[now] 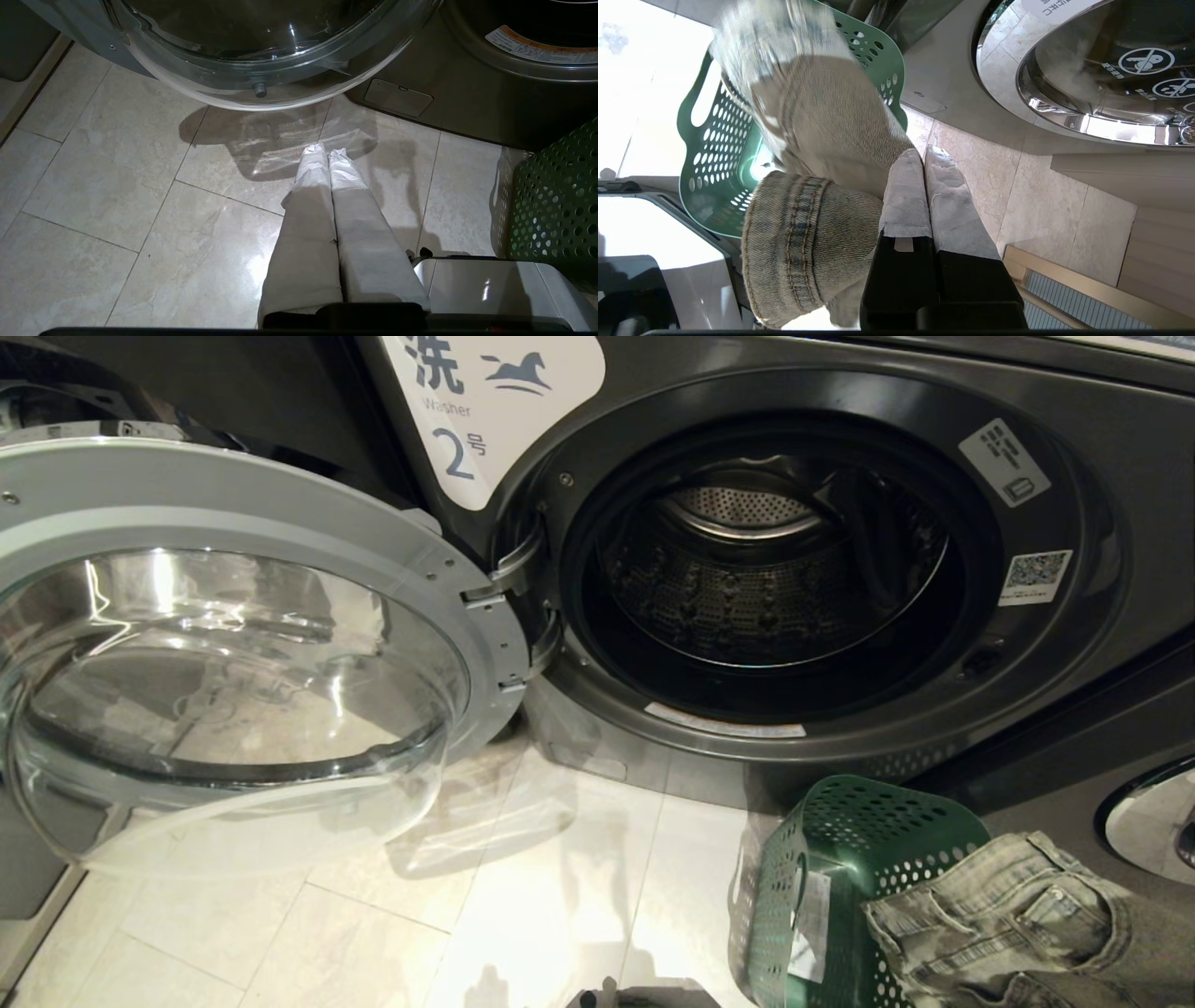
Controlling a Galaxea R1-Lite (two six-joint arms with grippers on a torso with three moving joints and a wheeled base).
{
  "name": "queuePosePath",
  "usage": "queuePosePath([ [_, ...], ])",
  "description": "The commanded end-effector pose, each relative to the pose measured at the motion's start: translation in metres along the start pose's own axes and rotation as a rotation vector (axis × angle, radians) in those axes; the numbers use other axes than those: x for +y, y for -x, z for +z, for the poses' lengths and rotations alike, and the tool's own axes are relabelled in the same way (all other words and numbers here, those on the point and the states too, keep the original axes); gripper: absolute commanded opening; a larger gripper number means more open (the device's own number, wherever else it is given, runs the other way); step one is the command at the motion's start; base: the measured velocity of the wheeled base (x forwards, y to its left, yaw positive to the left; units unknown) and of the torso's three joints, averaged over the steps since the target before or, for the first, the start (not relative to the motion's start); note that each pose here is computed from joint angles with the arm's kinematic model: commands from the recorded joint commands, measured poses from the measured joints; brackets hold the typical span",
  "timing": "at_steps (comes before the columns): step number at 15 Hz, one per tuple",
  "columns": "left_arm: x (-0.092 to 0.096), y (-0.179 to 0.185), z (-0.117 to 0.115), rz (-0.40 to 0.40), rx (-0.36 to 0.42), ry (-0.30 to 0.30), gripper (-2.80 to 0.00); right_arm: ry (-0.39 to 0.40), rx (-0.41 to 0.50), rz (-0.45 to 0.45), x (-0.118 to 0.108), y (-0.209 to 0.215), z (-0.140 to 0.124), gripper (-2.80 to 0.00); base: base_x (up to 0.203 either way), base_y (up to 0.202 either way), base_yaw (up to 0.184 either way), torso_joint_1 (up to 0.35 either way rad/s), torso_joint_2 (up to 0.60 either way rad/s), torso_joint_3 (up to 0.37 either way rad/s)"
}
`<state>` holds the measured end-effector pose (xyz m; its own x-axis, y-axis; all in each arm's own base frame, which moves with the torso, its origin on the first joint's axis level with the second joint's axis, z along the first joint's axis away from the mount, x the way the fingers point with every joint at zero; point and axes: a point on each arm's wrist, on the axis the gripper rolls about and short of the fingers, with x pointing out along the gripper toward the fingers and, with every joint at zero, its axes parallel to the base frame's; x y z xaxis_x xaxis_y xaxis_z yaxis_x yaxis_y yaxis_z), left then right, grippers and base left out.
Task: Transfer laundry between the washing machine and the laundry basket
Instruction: Pick a cloth and place it into the basket
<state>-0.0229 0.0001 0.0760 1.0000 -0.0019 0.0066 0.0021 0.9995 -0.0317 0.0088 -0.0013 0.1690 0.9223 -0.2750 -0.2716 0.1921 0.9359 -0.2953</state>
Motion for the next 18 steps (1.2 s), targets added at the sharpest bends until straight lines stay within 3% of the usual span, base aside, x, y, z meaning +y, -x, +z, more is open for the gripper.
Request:
queuePosePath([
  [1, 0.0, 0.0, 0.0, 0.0, 0.0, 0.001, -2.8, -0.007, 0.021, 0.008, 0.0, -0.003, -0.002, -2.8, 0.0, 0.0, 0.0, 0.0, 0.0, 0.0],
  [4, 0.0, 0.0, 0.0, 0.0, 0.0, 0.001, -2.8, -0.067, 0.079, 0.028, -0.001, -0.013, 0.0, -2.8, 0.0, 0.0, 0.0, 0.0, 0.0, 0.0],
  [8, 0.0, 0.0, 0.0, 0.0, 0.0, 0.001, -2.8, -0.179, 0.238, 0.079, -0.005, -0.043, 0.004, -2.8, 0.0, 0.0, 0.0, 0.0, 0.0, 0.0],
  [10, 0.0, 0.0, 0.0, 0.0, 0.0, 0.001, -2.8, -0.196, 0.268, 0.172, -0.004, -0.052, 0.005, -2.8, 0.0, 0.0, 0.0, 0.0, 0.0, 0.0],
  [18, 0.0, 0.0, 0.0, 0.0, 0.0, 0.001, -2.8, -0.194, 0.206, 0.21, -0.01, -0.102, 0.017, -2.8, 0.0, 0.0, 0.0, 0.0, 0.0, 0.0],
])
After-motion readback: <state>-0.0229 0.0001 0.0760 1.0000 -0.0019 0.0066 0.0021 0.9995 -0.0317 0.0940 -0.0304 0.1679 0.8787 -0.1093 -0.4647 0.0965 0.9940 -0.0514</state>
